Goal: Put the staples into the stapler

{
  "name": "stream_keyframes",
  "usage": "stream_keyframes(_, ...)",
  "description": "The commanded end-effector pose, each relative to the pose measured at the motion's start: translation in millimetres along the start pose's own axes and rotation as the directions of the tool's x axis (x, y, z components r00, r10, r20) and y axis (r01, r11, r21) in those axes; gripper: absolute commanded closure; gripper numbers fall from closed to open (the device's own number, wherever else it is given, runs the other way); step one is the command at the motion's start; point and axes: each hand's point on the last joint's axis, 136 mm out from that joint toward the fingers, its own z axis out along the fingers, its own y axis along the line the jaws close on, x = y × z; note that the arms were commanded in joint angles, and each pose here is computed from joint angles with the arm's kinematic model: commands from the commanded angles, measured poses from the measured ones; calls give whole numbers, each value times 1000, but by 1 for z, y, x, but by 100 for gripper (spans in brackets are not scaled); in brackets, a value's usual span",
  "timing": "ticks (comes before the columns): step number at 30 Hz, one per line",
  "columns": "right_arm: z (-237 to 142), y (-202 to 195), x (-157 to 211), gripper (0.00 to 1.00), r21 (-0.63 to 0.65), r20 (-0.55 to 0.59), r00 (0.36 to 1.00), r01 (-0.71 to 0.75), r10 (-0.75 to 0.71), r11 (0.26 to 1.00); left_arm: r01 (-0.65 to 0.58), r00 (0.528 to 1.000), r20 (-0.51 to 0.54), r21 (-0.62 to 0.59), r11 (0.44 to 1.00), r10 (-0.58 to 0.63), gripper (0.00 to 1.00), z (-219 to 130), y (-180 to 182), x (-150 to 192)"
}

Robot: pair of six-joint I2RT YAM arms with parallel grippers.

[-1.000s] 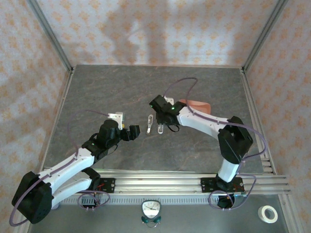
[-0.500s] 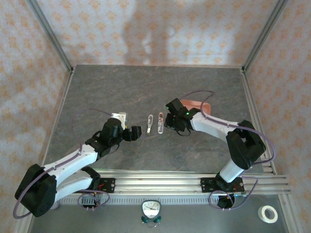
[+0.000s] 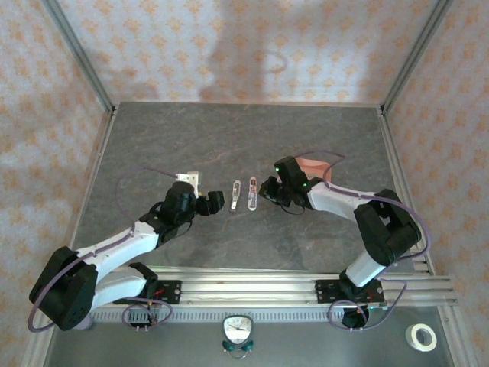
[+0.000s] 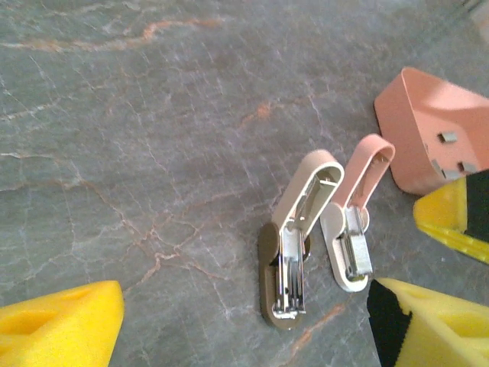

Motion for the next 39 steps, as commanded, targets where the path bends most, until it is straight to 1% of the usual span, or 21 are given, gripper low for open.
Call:
stream_keyframes(1,2,12,-1,79,-76,5,1000,-10,10,997,41,994,99,-35,999,-37,16,-5,8,-19)
stream_keyframes(6,13,14,4,79,-99,-22,1000,-21,18,995,37,996,85,-50,998,-33,16,-1,7,-21)
stream_keyframes(10,24,17,12,78,-93,-49,999,-10,6,996,43,997,68,-46,998,-39,16,4,5,-20)
stream_keyframes(15,36,12,17,78,-45,-61,998,2,-5,999,54,997,60,-26,998,-53,16,10,1,-20)
stream_keyframes(19,42,12,19,79,-49,-68,998,-4,1,999,54,997,52,-20,998,-53,16,13,-1,-19)
stream_keyframes(26,47,8,21,82,-30,-74,997,-6,4,1000,53,998,36,-2,999,-53,16,18,-5,-18)
stream_keyframes(27,49,6,21,82,-23,-77,997,-7,6,1000,79,996,34,-1,997,-79,16,19,-5,-17)
stream_keyframes(30,50,3,22,84,-16,-81,997,-7,6,1000,82,996,30,2,997,-82,16,20,-5,-16)
stream_keyframes(39,39,16,15,88,-53,-50,999,2,-5,999,78,997,22,9,997,-79,16,21,-7,-16)
